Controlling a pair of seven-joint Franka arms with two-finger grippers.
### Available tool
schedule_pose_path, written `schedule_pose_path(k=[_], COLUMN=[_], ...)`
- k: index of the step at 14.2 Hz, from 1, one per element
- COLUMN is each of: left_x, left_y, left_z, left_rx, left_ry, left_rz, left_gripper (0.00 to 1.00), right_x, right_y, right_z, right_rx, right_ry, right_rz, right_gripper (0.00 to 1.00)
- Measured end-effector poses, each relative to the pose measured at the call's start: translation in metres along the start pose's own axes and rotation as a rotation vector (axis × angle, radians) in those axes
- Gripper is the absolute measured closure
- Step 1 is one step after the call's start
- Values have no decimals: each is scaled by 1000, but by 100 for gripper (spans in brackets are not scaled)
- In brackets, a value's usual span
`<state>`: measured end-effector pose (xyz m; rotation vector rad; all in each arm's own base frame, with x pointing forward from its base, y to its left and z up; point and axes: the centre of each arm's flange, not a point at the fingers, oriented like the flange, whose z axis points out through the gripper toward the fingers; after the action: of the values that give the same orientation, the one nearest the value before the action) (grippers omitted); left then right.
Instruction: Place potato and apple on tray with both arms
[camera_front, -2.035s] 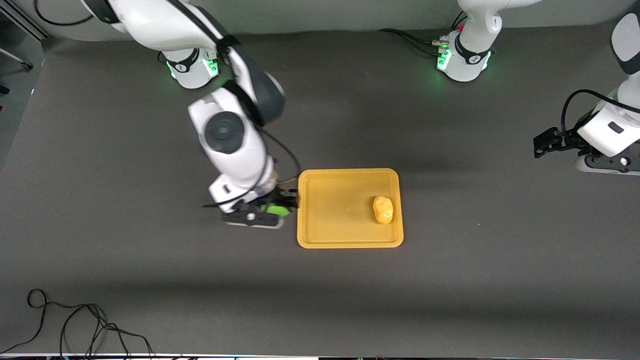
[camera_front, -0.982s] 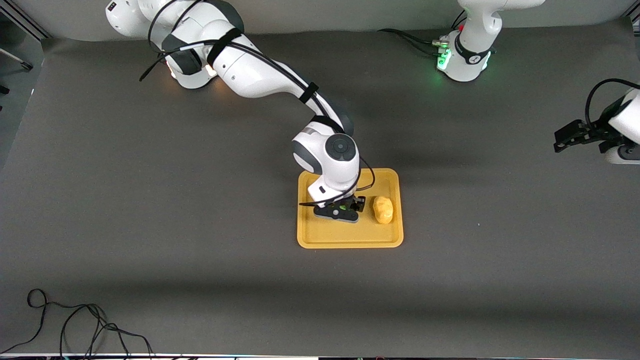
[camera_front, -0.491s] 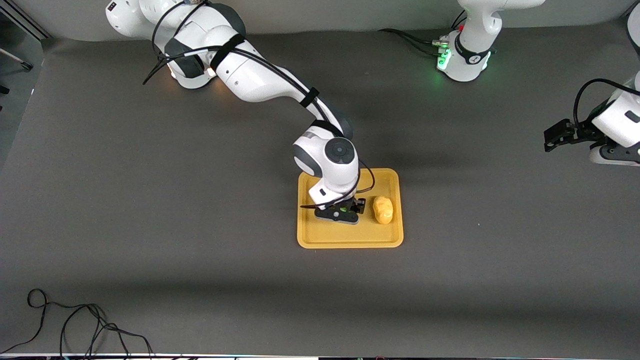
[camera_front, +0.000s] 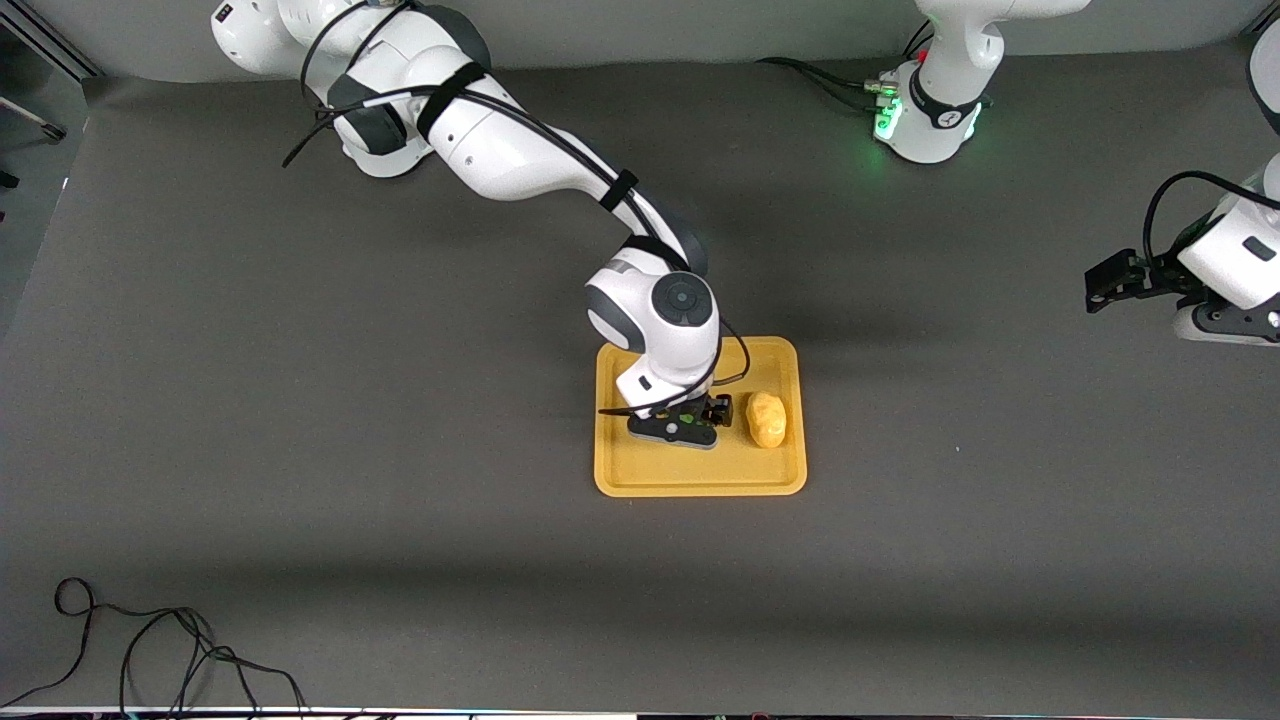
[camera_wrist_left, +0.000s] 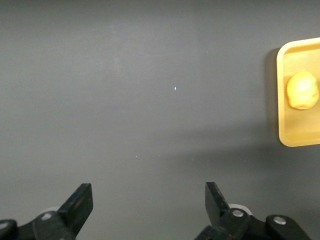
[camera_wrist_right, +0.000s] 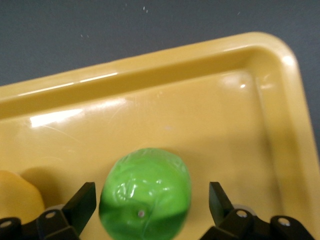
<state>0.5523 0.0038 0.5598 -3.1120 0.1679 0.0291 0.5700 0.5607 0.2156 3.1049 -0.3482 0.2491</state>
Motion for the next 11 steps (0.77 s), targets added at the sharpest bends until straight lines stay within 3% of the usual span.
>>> schedule_pose_path(k=[6, 11], left_x=[-2, 0], left_y=[-13, -21], left_z=[-3, -4], left_rx=[-20, -20], left_ry=[-2, 1], left_rz=[25, 34], left_gripper=[0, 0], right_x=[50, 120], right_y=[38, 148], right_z=[-177, -276], right_rx=[-28, -90], right_ry=[-34, -108], right_rz=[40, -188], right_gripper=[0, 0])
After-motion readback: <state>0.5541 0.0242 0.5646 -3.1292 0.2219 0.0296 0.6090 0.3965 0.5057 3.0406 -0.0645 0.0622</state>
